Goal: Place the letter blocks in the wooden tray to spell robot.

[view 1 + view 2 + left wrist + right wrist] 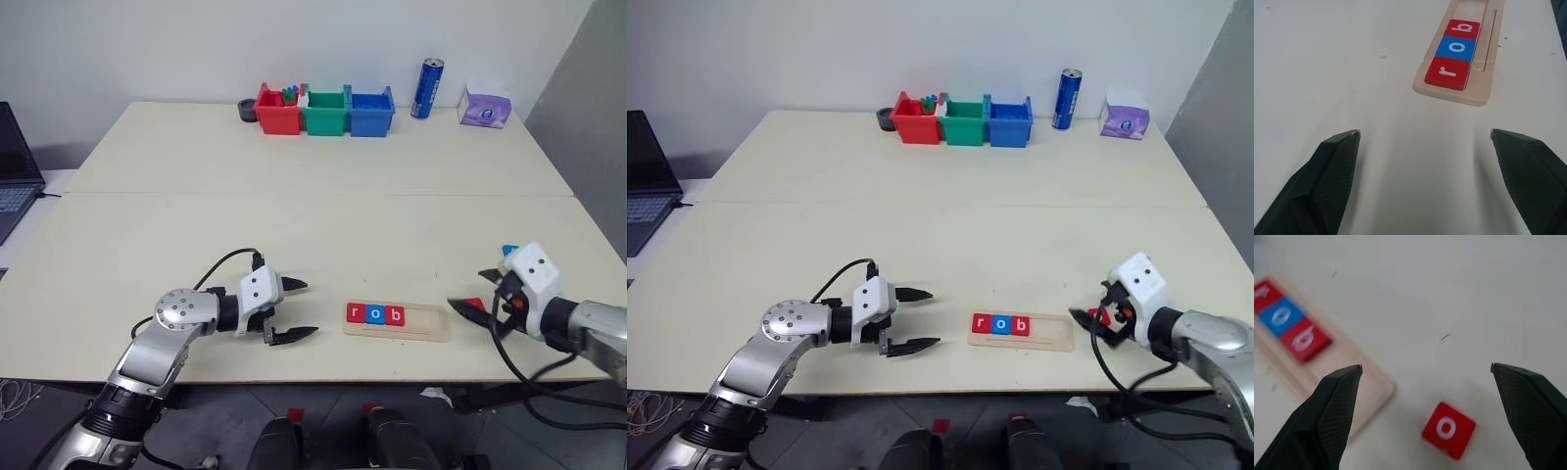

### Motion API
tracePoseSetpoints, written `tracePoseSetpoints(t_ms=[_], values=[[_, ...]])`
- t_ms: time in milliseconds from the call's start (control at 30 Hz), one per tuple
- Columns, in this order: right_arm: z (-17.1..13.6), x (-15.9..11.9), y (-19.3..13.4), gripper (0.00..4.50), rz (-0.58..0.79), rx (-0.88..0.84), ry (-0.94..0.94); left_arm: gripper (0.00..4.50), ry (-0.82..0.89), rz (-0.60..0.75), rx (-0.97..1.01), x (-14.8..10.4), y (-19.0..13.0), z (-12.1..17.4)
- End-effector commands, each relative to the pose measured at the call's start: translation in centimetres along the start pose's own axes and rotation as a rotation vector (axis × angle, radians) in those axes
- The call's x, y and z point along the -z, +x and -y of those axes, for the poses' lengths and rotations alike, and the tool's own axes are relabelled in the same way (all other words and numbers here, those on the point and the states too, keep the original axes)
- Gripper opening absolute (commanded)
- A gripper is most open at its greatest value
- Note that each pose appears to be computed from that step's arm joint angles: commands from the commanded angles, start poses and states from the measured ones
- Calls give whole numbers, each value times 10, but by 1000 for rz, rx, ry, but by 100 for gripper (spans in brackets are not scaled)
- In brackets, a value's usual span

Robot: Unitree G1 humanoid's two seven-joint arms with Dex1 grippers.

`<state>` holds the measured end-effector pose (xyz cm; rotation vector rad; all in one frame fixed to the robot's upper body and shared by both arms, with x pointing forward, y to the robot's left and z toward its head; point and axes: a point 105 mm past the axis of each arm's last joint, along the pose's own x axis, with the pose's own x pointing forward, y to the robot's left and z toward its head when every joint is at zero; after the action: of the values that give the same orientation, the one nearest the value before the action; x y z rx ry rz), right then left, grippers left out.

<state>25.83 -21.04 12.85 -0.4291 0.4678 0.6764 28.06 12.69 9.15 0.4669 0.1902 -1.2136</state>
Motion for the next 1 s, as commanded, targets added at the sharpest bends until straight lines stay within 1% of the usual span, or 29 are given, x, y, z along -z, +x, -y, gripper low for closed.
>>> tracePoseSetpoints(t_ms=[33,133,267,500,600,700,800,833,900,1000], values=[[2,6,3,447,-38,-98,-147,450,47,23,-11,-11,-1,-5],[11,17,9,447,-104,-156,-247,450,54,30,-2,-13,2,-4],[23,24,15,447,-147,-207,-318,450,59,34,7,-16,4,-2],[32,34,18,447,-207,-302,-294,450,65,39,15,-19,6,-2],[33,38,20,389,-227,-330,-281,450,67,40,17,-20,7,-2],[30,36,23,283,-210,-349,-247,450,69,42,19,-21,7,-2],[29,35,22,173,-203,-343,-254,450,68,43,20,-21,7,-1],[29,33,22,144,-196,-337,-258,450,67,42,20,-21,7,-1],[29,26,17,145,-178,-325,-265,450,65,39,21,-20,6,0],[22,8,7,145,-141,-331,-284,450,63,34,19,-18,5,0]])
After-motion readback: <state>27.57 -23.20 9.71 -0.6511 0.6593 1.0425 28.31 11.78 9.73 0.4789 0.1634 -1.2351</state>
